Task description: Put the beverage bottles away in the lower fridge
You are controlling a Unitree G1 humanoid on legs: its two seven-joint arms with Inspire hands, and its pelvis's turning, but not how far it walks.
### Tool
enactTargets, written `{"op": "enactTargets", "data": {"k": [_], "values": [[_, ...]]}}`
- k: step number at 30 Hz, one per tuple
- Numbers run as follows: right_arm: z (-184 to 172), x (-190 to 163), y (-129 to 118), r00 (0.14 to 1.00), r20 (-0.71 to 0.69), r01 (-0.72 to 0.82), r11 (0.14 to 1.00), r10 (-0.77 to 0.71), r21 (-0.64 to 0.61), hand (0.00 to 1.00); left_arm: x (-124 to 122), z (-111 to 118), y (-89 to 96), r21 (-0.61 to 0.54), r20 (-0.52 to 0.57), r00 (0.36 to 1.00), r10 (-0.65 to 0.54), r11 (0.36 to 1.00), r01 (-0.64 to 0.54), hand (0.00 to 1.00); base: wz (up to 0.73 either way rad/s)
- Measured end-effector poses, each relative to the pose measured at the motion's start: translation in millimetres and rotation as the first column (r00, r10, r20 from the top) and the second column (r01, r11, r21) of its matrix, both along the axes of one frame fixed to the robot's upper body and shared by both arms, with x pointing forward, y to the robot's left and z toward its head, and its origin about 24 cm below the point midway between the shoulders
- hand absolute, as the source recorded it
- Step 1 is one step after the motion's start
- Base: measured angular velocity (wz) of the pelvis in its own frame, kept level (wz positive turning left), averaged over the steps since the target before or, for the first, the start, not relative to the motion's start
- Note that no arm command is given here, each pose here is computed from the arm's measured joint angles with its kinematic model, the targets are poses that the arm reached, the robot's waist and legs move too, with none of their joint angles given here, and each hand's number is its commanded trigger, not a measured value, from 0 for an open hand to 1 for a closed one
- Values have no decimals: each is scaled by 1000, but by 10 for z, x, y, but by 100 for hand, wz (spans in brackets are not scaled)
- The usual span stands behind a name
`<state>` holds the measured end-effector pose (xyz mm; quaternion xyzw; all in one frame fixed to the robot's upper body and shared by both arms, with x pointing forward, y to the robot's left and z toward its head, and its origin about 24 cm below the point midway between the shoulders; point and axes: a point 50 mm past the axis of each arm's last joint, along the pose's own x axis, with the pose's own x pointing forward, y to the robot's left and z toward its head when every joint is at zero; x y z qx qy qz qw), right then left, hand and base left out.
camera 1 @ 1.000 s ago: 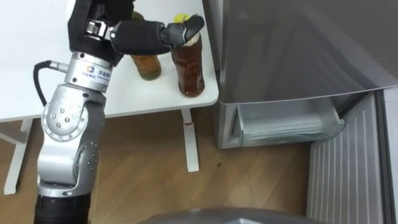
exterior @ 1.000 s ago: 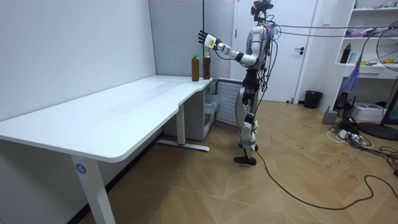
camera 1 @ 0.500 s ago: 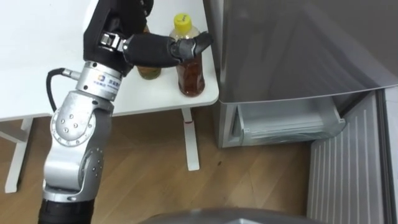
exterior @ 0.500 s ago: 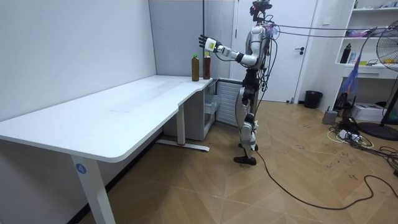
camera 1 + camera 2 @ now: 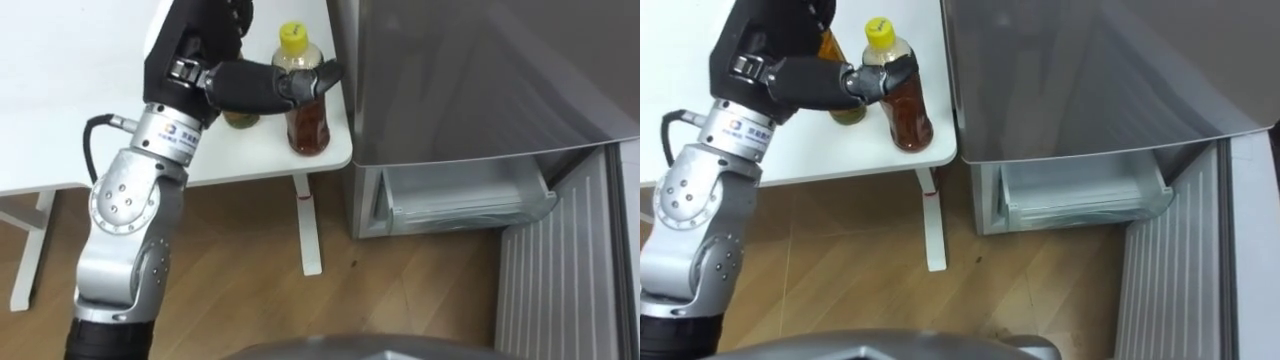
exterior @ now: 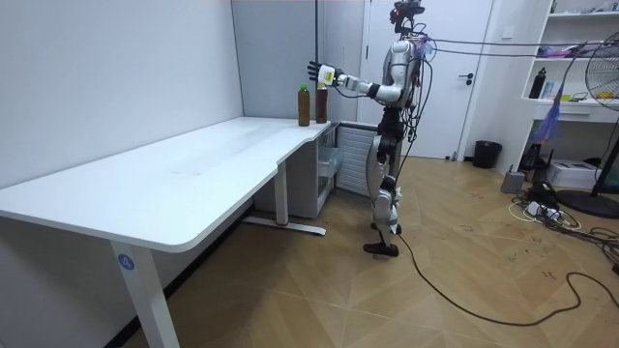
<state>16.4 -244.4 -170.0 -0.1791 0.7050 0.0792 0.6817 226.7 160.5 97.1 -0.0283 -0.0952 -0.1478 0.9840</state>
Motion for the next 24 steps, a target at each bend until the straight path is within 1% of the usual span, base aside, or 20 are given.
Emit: {"op": "enactTargets", "data": {"k": [3,8,15,24], "values": [[-7,-20,22,1000,-8,3,1000,-3,6,0,-26,-64,15,1,-33,999,6,1000,-6,0,0],[-13,-53,42,1000,-22,5,1000,-5,11,0,-24,-83,26,0,-41,999,13,1000,-13,0,0],[-11,-62,38,999,-41,2,1000,-1,14,0,-1,-279,75,18,-125,992,36,999,-34,0,0],[-10,-64,37,999,-43,2,1000,-1,13,0,-1,-319,75,30,-144,989,25,999,-21,0,0]]}}
